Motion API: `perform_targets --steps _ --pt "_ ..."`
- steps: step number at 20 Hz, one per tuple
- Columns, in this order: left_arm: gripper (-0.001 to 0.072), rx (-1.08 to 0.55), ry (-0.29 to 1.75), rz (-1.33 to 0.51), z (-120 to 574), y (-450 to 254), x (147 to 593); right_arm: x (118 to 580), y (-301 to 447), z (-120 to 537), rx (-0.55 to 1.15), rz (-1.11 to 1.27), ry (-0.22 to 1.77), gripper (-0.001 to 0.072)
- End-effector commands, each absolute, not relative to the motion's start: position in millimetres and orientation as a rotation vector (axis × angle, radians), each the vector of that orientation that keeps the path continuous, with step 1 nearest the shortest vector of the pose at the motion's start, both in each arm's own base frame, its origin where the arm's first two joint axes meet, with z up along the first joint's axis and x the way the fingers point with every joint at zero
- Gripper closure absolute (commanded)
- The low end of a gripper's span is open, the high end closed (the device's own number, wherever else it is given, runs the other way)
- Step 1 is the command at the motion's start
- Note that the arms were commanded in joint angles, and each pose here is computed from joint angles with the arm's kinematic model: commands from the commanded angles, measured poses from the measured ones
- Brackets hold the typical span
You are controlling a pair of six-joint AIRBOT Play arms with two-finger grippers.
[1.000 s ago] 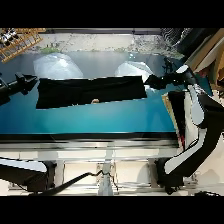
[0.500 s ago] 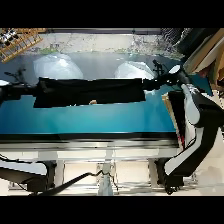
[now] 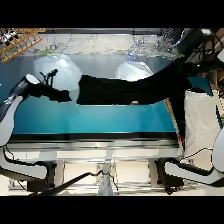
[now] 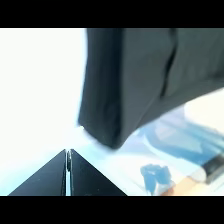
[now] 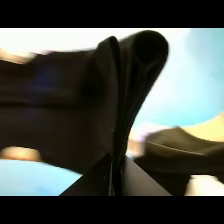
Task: Fold the clothes and pants, and hang the long-sleeved shirts on hangers.
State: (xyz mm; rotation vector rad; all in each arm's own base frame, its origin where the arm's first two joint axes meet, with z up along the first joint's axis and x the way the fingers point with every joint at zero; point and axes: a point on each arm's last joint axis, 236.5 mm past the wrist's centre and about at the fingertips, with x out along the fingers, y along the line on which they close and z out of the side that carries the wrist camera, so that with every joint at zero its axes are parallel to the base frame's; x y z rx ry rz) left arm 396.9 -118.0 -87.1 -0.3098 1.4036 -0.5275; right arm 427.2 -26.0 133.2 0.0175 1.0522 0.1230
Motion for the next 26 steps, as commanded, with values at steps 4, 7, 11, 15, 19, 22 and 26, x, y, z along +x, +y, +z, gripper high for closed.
perform_targets --steps 4,7,11,15,19,22,26 --pt "0.0703 -0.272 1.486 -0.622 -76.1 -142.1 369.9 453.5 210.8 163.6 0.29 0.46 0.864 0.07" --pt "0.0703 -0.286 1.559 -0.69 -54.7 -131.2 342.9 461.3 349.7 110.9 0.329 0.596 0.815 0.0699" --pt "0.0703 -0.289 1.541 -0.698 -36.2 -125.6 338.9 450.4 461.7 7.4 0.327 0.692 0.943 0.0608" --pt "0.0703 -0.296 1.538 -0.709 -34.6 -129.9 338.7 472.1 430.5 10.1 0.209 0.662 0.989 0.0283" --pt "0.0703 -0.333 1.485 -0.704 -31.1 -137.3 350.8 492.3 255.2 44.2 0.103 0.413 1.147 0.0291" --pt "0.0703 -0.406 1.425 -0.718 -21.5 -149.6 363.2 467.3 167.3 49.2 0.187 0.309 1.268 0.0162" --pt "0.0702 -0.474 1.392 -0.745 -10.5 -161.0 368.2 433.5 138.0 -6.1 0.33 0.305 1.428 0.0016"
